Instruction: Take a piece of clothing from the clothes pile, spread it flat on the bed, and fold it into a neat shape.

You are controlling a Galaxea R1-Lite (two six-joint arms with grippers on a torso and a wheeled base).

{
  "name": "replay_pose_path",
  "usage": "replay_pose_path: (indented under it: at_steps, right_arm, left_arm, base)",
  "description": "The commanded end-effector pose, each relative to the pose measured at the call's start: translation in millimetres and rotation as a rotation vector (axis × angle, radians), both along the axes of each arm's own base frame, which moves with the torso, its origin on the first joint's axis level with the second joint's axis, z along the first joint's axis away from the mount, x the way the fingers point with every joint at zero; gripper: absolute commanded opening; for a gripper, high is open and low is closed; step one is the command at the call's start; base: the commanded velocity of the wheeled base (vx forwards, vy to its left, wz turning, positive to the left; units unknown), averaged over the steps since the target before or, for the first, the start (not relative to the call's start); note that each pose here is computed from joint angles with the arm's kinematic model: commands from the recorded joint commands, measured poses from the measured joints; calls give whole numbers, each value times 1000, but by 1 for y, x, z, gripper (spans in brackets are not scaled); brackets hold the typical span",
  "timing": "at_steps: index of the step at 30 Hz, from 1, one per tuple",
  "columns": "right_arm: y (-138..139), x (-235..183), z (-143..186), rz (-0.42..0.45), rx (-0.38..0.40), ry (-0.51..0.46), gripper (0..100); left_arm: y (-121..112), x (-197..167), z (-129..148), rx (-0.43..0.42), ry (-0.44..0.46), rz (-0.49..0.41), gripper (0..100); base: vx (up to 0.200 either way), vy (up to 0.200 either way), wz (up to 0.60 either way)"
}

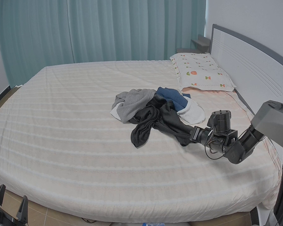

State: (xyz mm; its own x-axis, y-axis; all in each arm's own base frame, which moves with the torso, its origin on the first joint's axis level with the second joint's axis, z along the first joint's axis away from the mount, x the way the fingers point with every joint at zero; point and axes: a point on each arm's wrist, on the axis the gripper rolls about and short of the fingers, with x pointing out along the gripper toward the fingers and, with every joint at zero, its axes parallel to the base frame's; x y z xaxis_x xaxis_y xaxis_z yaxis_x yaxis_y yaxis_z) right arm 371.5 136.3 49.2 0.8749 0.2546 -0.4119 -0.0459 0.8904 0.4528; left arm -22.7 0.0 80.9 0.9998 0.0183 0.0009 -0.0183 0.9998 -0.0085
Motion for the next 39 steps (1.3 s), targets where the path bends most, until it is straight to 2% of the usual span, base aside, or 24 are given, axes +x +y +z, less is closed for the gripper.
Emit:
replay_pose_path:
  at_steps: [1, 11, 12, 13, 14, 15, 16, 17, 18, 19, 20, 22, 24, 26, 28, 32, 33, 35, 39]
  right_arm:
    - [4, -60, 64, 77, 106, -137, 0]
    - [-10, -120, 122, 106, 194, -262, 0]
    - [-12, -127, 126, 111, 198, -270, 0]
    - [-13, -132, 128, 112, 201, -277, 0]
    - [-14, -134, 130, 114, 204, -283, 0]
    - [-15, -135, 130, 116, 203, -283, 0]
    - [-16, -137, 132, 114, 207, -290, 0]
    - [-16, -137, 133, 114, 208, -291, 0]
    - [-16, -138, 134, 113, 210, -297, 0]
    - [-16, -138, 134, 113, 210, -297, 0]
    - [-17, -137, 135, 110, 212, -303, 0]
    - [-18, -136, 137, 104, 216, -315, 0]
    - [-18, -139, 143, 104, 225, -336, 0]
    - [-19, -141, 148, 104, 230, -352, 0]
    - [-20, -144, 162, 107, 248, -394, 0]
    - [-19, -142, 173, 109, 261, -433, 0]
    - [-19, -142, 173, 109, 261, -433, 0]
    - [-17, -142, 177, 119, 267, -447, 0]
    - [-16, -143, 193, 126, 296, -500, 0]
  left_arm:
    - [0, 0, -5, 2, -2, -6, 100]
    - [0, 0, -4, 1, -8, 0, 100]
    - [0, -3, 10, -17, -58, -3, 100]
    - [0, -8, 42, -64, -143, -6, 100]
    - [0, -7, 71, -118, -177, -12, 100]
    - [0, -5, 83, -146, -182, -15, 100]
    - [0, 11, 105, -188, -119, -25, 100]
    - [0, 12, 106, -186, -114, -24, 100]
    - [-1, 27, 108, -132, -49, -51, 100]
    - [-1, 27, 108, -132, -49, -51, 100]
    - [-2, 41, 103, -53, 41, -109, 100]
    - [-4, 61, 91, -23, 172, -182, 100]
    - [-7, 78, 87, -25, 263, -235, 100]
    - [-8, 89, 87, -26, 298, -254, 100]
    - [-15, 122, 84, -23, 367, -297, 100]
    - [-29, 164, 71, -17, 446, -351, 100]
    - [-29, 164, 71, -17, 446, -351, 100]
    - [-45, 192, 59, -4, 485, -401, 100]
    - [-63, 215, 43, 5, 533, -436, 100]
  base:
    - [0, 0, 0]
    - [0, 0, 0]
    - [0, 0, 0]
    - [0, 0, 0]
    - [0, 0, 0]
    - [0, 0, 0]
    - [0, 0, 0]
    - [0, 0, 0]
    - [0, 0, 0]
    - [0, 0, 0]
    - [0, 0, 0]
    - [0, 0, 0]
    - [0, 0, 0]
    - [0, 0, 0]
    - [0, 0, 0]
    - [0, 0, 0]
    - [0, 0, 0]
    - [0, 0, 0]
    - [0, 0, 0]
